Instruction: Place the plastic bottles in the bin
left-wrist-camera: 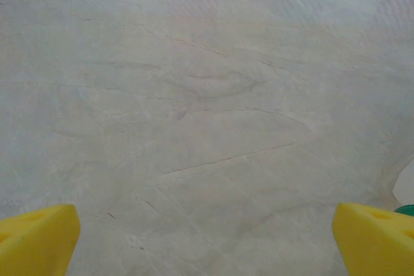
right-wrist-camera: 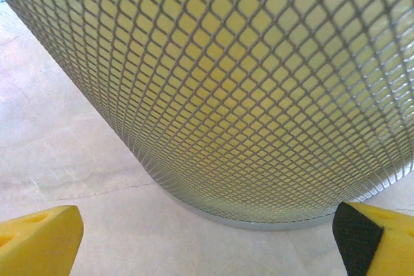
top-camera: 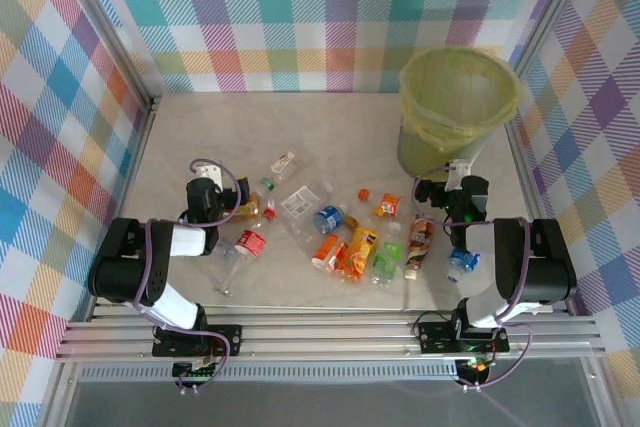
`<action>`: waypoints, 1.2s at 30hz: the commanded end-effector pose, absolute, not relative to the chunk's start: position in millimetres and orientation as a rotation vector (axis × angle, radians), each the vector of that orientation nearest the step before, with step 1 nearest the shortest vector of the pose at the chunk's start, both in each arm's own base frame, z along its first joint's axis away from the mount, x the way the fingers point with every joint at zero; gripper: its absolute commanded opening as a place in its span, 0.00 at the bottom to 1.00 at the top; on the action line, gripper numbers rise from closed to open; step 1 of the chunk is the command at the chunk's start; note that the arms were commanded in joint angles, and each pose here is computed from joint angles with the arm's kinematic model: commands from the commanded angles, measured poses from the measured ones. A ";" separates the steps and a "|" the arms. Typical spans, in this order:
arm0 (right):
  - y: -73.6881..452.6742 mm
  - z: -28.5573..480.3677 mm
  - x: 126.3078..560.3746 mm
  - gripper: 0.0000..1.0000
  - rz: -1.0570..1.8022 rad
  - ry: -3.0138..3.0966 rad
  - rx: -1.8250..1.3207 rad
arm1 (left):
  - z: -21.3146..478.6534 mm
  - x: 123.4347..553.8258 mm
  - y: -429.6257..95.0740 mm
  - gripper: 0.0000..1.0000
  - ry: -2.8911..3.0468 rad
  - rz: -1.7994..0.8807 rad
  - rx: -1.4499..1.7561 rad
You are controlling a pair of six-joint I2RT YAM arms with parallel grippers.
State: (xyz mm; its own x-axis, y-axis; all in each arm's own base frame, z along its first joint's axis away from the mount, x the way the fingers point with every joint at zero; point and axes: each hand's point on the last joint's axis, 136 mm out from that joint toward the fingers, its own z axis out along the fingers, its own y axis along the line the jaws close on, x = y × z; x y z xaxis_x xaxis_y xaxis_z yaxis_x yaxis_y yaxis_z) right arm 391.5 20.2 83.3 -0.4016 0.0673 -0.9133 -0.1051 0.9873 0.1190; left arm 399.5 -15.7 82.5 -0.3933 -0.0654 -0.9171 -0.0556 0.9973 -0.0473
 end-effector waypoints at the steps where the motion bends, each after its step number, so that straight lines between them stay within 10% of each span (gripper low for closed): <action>1: 23.3 92.7 397.1 1.00 0.194 1.946 -0.053 | 79.5 398.7 -11.8 1.00 1.988 -0.002 -0.084; 36: 27.7 99.4 393.7 1.00 0.211 1.935 -0.081 | 79.0 398.5 -12.5 1.00 1.991 -0.009 -0.083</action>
State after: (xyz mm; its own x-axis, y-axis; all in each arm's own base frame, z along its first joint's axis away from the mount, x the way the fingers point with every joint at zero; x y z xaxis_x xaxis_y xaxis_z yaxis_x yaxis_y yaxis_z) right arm 391.3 23.4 83.1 -0.4090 0.0572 -0.9107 -0.1252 0.9851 0.1181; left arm 399.5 -15.8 82.5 -0.3933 -0.0654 -0.9171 -0.0553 0.9973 -0.0475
